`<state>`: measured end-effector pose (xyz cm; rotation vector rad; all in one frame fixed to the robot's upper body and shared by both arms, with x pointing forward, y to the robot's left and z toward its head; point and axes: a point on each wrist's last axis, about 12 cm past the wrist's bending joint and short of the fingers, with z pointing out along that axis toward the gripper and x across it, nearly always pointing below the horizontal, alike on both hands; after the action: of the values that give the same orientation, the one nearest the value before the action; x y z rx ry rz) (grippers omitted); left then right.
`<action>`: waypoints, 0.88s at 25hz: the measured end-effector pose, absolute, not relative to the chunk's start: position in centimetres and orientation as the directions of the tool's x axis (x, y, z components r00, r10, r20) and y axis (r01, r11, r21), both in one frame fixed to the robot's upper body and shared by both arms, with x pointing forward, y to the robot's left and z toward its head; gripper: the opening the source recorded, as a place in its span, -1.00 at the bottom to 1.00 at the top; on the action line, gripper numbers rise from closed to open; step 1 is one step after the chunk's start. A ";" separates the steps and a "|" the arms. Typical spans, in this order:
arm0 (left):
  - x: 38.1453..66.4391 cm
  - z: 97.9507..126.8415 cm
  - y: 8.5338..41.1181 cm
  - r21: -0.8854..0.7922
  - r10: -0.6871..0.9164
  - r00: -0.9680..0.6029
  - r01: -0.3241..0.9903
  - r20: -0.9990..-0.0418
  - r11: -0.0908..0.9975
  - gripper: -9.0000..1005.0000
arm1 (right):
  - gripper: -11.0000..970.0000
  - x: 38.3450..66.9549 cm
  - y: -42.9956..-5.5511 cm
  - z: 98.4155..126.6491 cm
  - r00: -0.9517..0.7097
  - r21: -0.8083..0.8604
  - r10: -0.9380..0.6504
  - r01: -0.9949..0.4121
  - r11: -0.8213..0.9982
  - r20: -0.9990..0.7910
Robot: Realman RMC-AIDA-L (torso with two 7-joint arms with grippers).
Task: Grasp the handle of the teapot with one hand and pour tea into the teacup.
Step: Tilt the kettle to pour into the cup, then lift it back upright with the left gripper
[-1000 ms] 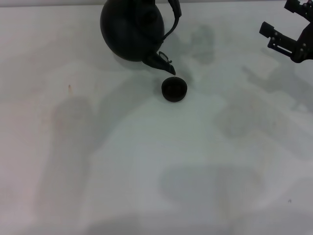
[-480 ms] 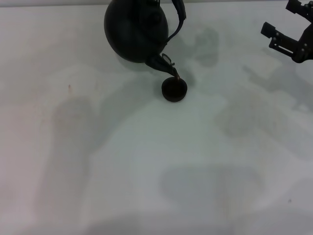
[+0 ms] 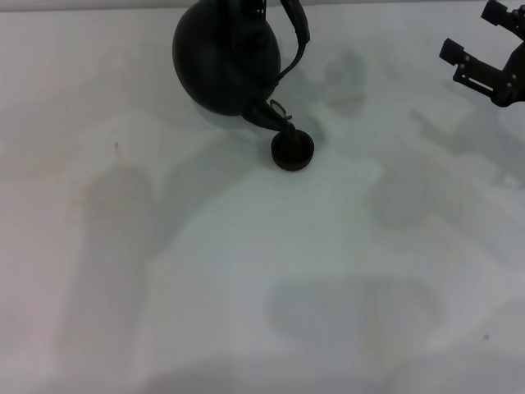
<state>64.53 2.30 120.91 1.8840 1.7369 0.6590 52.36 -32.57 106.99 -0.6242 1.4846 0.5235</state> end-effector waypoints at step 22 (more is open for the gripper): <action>64.3 120.7 3.0 0.636 0.995 0.065 0.765 0.081 -0.102 -0.74 | 0.76 52.5 -32.5 106.9 0.023 -0.059 -0.058 -0.666 0.743 -0.998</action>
<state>64.28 2.97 120.74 1.9223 1.7483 0.7162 52.53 -32.53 106.92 -0.6206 1.4928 0.5209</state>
